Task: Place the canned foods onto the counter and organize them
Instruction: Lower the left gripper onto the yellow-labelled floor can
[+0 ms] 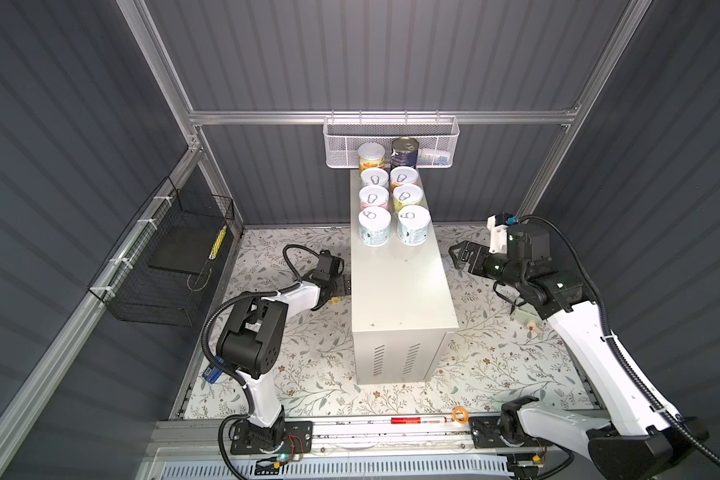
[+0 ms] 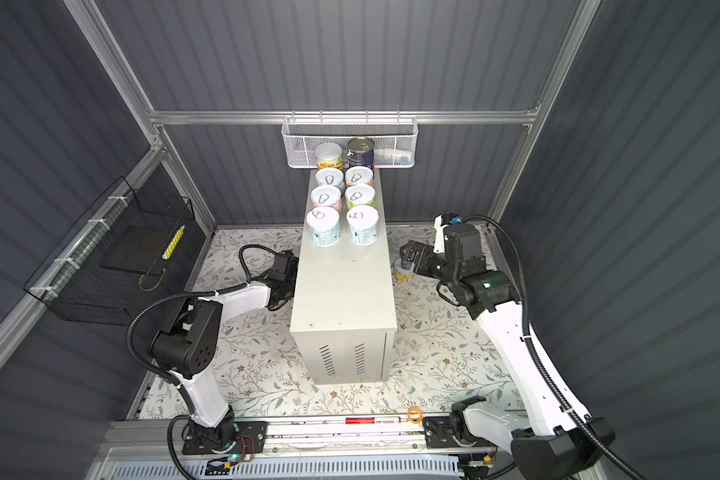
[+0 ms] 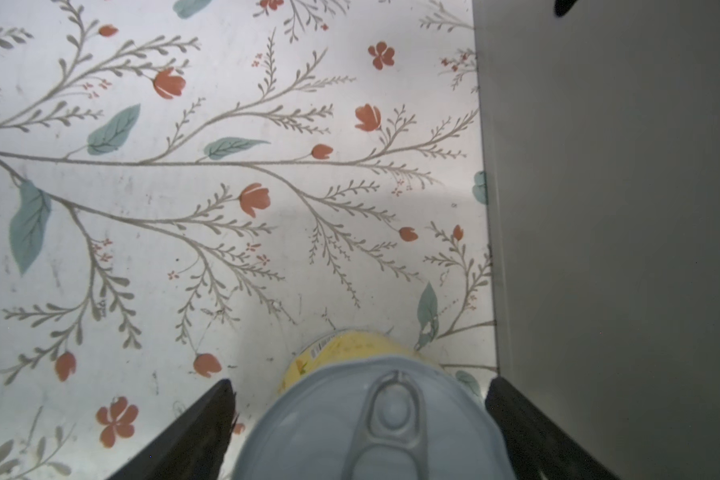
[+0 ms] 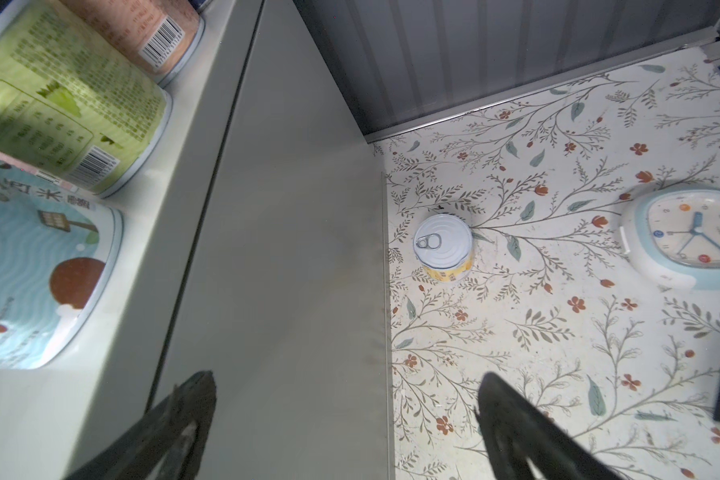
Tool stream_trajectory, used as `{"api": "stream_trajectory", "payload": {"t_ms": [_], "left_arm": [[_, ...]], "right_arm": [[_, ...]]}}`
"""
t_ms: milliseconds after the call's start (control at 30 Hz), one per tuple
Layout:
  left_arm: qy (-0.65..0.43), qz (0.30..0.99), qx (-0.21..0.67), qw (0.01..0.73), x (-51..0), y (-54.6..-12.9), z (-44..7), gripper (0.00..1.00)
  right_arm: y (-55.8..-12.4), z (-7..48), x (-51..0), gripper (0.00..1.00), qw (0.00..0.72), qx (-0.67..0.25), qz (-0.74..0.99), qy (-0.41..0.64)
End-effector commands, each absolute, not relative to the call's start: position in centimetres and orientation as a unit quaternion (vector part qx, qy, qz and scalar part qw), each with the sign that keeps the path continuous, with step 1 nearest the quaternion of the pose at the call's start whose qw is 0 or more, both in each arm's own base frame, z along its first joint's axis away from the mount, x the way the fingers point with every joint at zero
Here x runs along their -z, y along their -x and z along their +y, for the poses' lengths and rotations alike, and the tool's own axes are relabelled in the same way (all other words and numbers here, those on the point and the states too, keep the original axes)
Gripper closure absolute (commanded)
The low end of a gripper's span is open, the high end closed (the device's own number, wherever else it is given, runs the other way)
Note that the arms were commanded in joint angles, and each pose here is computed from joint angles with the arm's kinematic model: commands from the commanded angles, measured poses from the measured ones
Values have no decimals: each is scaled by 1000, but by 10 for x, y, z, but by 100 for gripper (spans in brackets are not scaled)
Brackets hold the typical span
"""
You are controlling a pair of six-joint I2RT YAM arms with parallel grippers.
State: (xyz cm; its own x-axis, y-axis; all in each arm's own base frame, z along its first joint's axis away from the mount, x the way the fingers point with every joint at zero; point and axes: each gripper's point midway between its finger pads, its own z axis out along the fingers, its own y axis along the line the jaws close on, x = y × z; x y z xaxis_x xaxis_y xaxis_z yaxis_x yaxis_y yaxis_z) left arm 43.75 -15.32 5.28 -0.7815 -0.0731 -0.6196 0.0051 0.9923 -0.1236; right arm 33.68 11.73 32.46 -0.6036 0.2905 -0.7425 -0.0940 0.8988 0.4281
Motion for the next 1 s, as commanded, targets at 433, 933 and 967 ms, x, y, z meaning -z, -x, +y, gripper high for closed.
{"api": "stream_trajectory", "payload": {"t_ms": [433,933,967], "left_arm": [[33,947,33,317,-34,-433,-141,16],[24,954,22,297,-17,-421,-137,17],[25,954,20,297,-17,-420,-136,20]], "right_arm": [[-341,123,-309,1,426,-226,874,-55],[-346,127,-293,1,412,-226,881,-52],[-347,126,-291,1,411,-226,882,-53]]}}
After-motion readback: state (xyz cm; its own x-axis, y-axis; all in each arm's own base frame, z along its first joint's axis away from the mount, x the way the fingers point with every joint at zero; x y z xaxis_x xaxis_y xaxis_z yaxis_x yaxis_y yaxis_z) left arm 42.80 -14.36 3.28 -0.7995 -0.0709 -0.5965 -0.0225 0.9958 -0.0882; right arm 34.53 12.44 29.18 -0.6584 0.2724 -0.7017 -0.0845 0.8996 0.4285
